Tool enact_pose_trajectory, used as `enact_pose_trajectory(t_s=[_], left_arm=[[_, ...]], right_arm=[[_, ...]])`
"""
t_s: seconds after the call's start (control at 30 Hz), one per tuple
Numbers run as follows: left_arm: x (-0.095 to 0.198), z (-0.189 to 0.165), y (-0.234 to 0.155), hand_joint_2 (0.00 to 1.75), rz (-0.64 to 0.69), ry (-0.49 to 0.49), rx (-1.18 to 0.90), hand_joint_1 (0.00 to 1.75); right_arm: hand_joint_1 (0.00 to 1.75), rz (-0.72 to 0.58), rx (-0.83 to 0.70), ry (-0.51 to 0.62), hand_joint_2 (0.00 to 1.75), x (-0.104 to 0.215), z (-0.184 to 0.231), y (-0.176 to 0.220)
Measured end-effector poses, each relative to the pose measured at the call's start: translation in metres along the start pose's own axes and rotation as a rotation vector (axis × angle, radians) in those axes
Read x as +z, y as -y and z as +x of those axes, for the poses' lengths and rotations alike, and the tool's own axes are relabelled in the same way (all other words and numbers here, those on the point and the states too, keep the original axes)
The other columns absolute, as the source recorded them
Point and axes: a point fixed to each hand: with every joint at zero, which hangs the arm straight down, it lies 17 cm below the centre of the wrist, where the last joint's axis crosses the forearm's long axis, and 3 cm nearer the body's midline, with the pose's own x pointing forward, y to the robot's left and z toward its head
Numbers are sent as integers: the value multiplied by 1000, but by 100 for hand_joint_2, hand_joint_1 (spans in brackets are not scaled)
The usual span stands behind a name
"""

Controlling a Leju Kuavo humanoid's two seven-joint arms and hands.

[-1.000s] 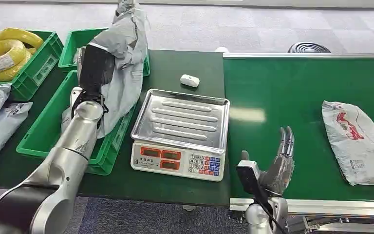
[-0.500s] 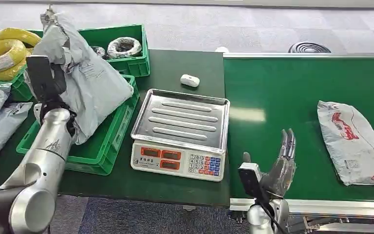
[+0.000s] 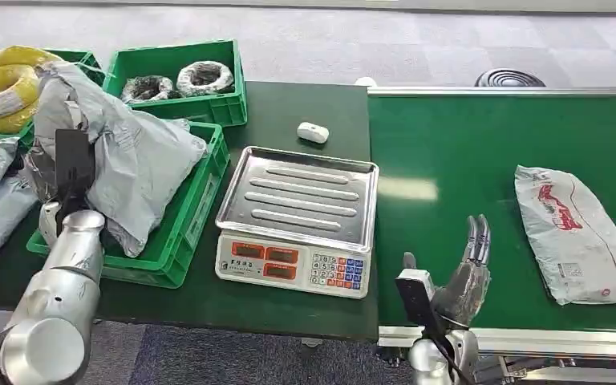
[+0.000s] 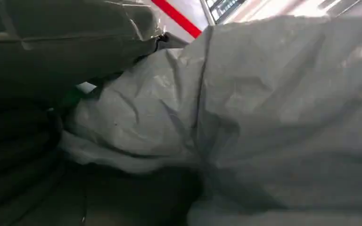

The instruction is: Moved the parcel from conveyor to table for the left to box.

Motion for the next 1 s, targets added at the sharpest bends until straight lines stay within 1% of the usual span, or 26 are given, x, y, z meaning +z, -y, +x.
enact_pose_trajectory(t_s=[0.13, 0.27, 0.47, 0.57, 0.7, 0.77, 0.83, 1.0], left_arm=[[23, -23, -3, 0, 16, -15, 5, 0], [29, -31, -6, 0, 38, -39, 17, 0], [30, -19, -11, 0, 80, 8, 51, 0], [30, -11, -14, 0, 105, 15, 75, 0], [29, 5, -27, 0, 179, 28, 159, 0], [34, 17, -29, 0, 195, 49, 209, 0], [40, 30, -31, 0, 205, 74, 276, 0], [57, 78, -34, 0, 185, 199, 374, 0]], right_arm=[[0, 4, 3, 0, 175, 0, 0, -1], [0, 9, 7, -2, 175, -1, 0, -2], [0, 8, 7, 1, 175, -3, 0, -3], [0, 7, 5, -2, 175, -3, -1, -3], [0, -20, -16, -15, 175, -7, -3, 2], [0, -60, -19, -8, 175, -14, -1, 15], [0, -141, -21, 11, 175, -30, 5, 41], [0, -309, -2, 83, 175, -59, 25, 102]])
